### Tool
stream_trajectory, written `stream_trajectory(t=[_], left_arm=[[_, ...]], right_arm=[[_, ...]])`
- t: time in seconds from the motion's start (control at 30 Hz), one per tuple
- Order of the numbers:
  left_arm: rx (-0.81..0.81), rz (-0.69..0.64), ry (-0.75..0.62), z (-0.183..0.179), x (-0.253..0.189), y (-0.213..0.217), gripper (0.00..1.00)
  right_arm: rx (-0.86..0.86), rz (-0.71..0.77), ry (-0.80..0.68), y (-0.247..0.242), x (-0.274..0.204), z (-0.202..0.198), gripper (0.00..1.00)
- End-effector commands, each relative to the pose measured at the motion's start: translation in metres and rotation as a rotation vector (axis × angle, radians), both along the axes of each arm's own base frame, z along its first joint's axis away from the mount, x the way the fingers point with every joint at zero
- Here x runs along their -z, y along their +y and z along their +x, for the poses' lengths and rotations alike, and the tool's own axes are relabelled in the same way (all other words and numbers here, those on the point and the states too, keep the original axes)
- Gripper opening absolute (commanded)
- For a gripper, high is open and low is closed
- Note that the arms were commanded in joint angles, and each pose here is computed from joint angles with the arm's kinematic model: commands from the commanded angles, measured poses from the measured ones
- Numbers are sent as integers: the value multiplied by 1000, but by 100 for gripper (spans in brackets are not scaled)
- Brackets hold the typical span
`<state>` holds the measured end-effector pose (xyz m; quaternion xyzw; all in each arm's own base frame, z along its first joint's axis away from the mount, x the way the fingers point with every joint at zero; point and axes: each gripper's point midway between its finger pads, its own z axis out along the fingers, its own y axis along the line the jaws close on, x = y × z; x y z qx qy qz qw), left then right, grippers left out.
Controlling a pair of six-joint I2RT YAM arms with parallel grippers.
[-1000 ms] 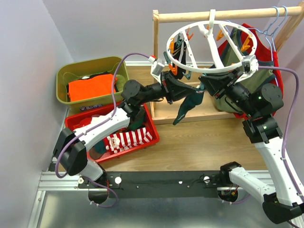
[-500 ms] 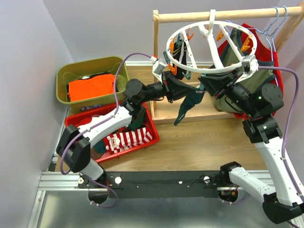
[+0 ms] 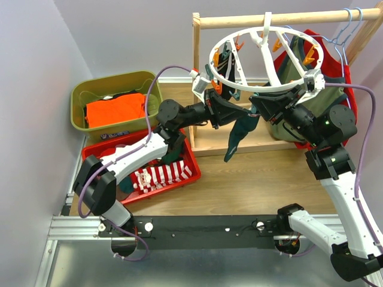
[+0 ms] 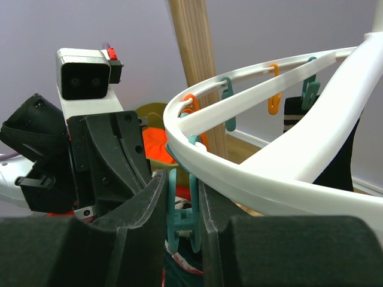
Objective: Clip the socks to the hanger
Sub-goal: Clamp the sock onto the hanger.
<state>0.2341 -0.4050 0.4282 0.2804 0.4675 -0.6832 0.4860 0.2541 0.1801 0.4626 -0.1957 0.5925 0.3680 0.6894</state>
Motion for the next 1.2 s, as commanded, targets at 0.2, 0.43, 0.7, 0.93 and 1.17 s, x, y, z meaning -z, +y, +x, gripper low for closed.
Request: stream_trajectory(t=[0.2, 0.43, 0.7, 0.93, 1.17], left_arm=[[62, -71, -50, -11, -20, 7, 0], [59, -74, -47, -8, -19, 6, 0], [63, -78, -43, -5, -19, 3, 0], [57, -94, -55, -3, -27, 3, 0], [60, -103, -75, -5, -33, 5, 0]], right_arm=[[-166, -26, 19, 18, 6, -28, 15], [-184, -22, 17, 20, 5, -31, 15], [-201, -19, 19, 22, 4, -32, 15], [-219, -22, 24, 24, 6, -33, 15], [-222, -24, 27, 25, 8, -33, 15]])
